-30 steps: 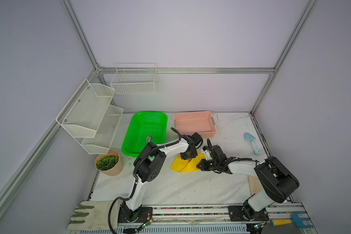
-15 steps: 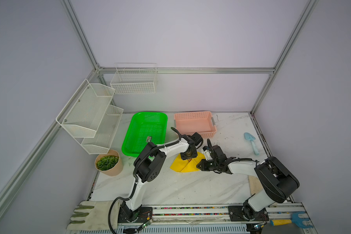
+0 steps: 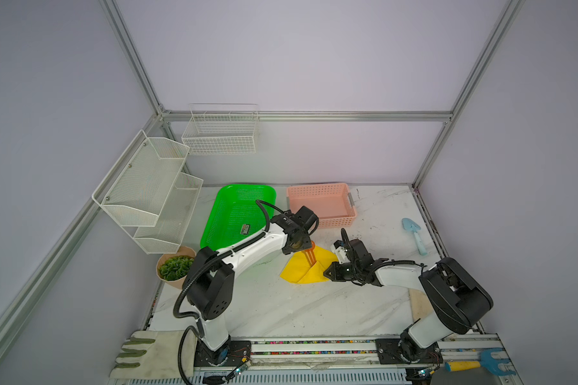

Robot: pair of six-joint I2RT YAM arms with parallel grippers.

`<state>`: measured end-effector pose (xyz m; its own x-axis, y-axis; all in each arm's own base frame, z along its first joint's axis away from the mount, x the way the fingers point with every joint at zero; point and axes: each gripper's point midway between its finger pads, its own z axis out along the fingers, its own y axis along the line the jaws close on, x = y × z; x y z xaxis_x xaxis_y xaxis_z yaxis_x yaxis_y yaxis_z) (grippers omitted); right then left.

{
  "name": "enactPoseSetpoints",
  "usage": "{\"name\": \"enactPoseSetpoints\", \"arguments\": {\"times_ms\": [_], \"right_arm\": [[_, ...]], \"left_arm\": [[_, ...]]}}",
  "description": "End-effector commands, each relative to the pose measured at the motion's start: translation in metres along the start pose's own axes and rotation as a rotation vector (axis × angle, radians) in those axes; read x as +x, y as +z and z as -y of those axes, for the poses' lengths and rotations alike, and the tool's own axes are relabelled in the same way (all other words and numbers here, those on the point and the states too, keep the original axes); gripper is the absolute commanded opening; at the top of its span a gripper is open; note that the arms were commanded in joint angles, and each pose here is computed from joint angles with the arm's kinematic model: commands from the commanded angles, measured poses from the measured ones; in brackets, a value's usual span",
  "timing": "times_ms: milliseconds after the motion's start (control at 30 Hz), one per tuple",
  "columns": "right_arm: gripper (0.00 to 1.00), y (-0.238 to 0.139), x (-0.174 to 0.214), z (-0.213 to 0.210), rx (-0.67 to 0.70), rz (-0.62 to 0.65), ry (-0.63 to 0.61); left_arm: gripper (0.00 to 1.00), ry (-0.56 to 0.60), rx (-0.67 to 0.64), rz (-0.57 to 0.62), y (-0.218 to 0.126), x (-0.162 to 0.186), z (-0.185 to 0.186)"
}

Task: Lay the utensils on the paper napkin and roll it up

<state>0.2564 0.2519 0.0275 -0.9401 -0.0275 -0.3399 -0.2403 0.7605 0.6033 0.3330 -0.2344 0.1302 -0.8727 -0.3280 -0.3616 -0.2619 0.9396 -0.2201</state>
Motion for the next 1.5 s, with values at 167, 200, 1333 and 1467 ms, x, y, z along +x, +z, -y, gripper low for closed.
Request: {"name": "enactPoseSetpoints", "arguments": {"times_ms": [167, 200, 1333, 1467], "right_arm": [[0.14, 0.000, 0.009, 0.008, 0.045, -0.033, 0.029], [0.14, 0.000, 0.010, 0.010, 0.049, -0.032, 0.037], [0.14, -0.011, -0.002, -0.008, -0.019, 0.031, 0.112], [0.14, -0.014, -0.004, -0.012, -0.031, 0.034, 0.110]], "left_arm": [[0.60, -0.054, 0.124, -0.062, 0.011, 0.045, -0.043], [0.60, -0.055, 0.159, -0.058, 0.008, 0.046, -0.040], [0.45, 0.134, 0.612, -0.129, 0.036, 0.084, 0.091], [0.43, 0.123, 0.584, -0.127, 0.045, 0.084, 0.083]]}}
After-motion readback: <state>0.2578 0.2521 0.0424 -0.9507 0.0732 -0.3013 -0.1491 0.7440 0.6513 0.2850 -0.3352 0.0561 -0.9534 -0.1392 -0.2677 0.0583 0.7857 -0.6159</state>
